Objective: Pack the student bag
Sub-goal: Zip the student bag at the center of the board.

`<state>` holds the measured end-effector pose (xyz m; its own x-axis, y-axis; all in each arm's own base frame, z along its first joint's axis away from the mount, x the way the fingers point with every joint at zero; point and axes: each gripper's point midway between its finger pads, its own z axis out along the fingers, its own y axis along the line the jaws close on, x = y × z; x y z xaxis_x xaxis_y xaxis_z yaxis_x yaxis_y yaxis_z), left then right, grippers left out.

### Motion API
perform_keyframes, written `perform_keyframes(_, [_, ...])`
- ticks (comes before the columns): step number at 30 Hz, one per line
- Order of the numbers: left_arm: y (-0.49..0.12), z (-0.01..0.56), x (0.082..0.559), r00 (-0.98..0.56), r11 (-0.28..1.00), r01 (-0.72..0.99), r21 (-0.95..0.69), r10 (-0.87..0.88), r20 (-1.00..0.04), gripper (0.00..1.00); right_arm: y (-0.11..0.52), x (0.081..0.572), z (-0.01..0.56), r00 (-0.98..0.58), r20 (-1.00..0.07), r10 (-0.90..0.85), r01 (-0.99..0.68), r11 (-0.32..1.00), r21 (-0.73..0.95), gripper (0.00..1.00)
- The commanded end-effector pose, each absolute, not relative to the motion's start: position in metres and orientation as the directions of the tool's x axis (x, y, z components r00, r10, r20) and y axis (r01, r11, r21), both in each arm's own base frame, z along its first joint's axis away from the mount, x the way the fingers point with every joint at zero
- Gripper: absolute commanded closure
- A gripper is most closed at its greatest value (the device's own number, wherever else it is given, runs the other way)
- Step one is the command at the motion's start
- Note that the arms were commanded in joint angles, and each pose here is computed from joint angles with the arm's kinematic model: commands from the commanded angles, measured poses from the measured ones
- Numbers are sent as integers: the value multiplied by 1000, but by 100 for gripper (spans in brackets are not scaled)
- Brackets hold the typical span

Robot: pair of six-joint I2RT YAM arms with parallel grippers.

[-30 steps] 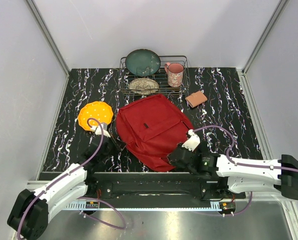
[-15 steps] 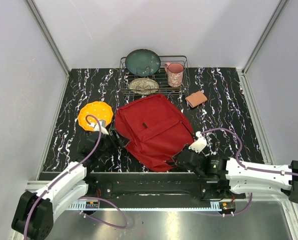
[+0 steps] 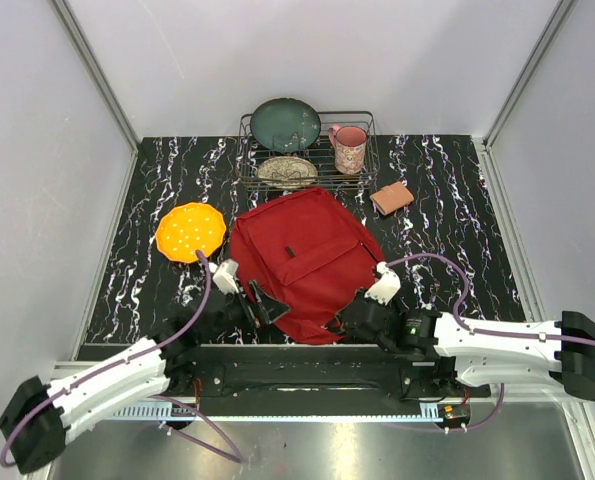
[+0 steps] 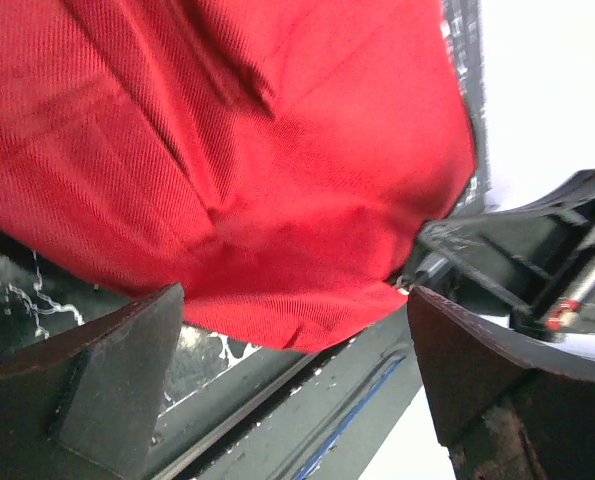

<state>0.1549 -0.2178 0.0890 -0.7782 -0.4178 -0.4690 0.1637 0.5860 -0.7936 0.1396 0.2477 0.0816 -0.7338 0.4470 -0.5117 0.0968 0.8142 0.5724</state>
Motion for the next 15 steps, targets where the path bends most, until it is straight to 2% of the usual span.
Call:
perform_keyframes(1, [-233,92,155,-771,604,98,-791,-456,-444,2,264,145,102,-719,-519,463,61,786,616,100])
perform_keyframes(2, [-234,80,151,-789,640,73,-765,-432,-437,2,264,145,102,-720,-519,460,60,787,614,100])
perform_keyframes(8, [-242,74,139,-805,664,3,-748,-442,-395,2,263,147,108,-707,-523,475,62,779,624,100])
perform_keyframes(15, [-253,89,153,-756,606,-22,-795,-531,-383,1,266,147,108,-711,-513,481,58,767,639,100])
